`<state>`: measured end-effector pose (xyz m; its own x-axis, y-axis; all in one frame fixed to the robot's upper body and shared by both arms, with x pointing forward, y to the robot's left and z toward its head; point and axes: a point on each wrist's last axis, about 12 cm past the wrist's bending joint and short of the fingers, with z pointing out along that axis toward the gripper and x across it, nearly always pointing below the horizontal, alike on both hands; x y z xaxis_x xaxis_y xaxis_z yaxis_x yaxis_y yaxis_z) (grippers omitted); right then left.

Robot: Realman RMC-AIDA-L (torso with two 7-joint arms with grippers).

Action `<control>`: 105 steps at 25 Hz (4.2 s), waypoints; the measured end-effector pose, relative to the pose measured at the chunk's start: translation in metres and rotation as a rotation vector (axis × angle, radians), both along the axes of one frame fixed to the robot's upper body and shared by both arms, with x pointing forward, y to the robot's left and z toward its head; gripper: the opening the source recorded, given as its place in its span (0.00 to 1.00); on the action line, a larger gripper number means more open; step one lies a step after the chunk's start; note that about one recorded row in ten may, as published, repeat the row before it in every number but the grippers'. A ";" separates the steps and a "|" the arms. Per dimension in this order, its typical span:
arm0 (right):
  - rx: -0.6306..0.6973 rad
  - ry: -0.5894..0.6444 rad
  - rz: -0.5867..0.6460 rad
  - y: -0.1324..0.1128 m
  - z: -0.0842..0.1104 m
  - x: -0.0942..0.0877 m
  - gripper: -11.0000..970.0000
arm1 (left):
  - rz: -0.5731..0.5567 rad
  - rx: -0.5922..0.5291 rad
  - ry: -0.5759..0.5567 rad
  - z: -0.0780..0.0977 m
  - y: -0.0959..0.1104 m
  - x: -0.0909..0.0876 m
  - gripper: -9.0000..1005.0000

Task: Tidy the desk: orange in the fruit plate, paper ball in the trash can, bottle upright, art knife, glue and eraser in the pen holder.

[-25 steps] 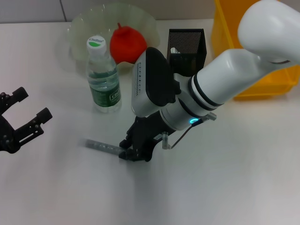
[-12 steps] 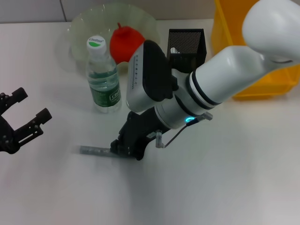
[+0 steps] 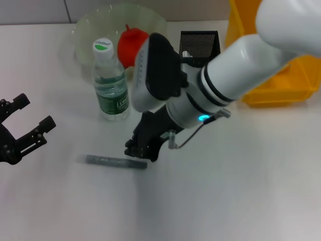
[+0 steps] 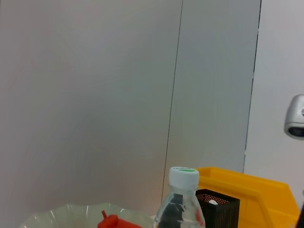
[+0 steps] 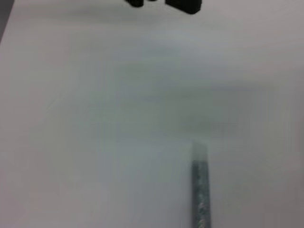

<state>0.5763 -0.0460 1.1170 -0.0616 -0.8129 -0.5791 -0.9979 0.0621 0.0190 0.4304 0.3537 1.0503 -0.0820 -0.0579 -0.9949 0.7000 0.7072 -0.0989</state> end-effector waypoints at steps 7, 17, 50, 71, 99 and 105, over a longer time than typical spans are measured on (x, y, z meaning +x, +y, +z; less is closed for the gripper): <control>-0.056 0.039 -0.021 0.018 0.001 0.008 0.16 | -0.004 0.005 -0.008 0.001 -0.001 0.001 0.83; -0.049 0.048 0.017 0.025 -0.011 -0.007 0.41 | -0.005 0.004 -0.010 0.001 -0.001 0.002 0.83; -0.008 -0.007 -0.023 0.019 -0.029 -0.013 0.17 | -0.009 -0.002 -0.004 -0.001 -0.003 0.001 0.83; 0.334 -0.131 -0.226 -0.125 0.081 -0.065 0.16 | 0.094 -0.009 -0.029 0.002 0.014 -0.005 0.83; 0.811 -0.235 -0.599 -0.200 0.022 0.047 0.15 | 0.118 -0.034 -0.029 0.005 0.011 0.015 0.83; 0.746 -0.193 -0.606 -0.182 0.011 0.055 0.15 | 0.104 -0.047 -0.062 0.008 0.004 0.023 0.83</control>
<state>0.6315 -0.2283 1.1276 -0.1982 -0.0965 -0.9754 -0.7911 0.6033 0.1011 0.4533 0.3578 1.0581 -0.0114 -0.1094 -0.9939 0.6286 0.7722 -0.0922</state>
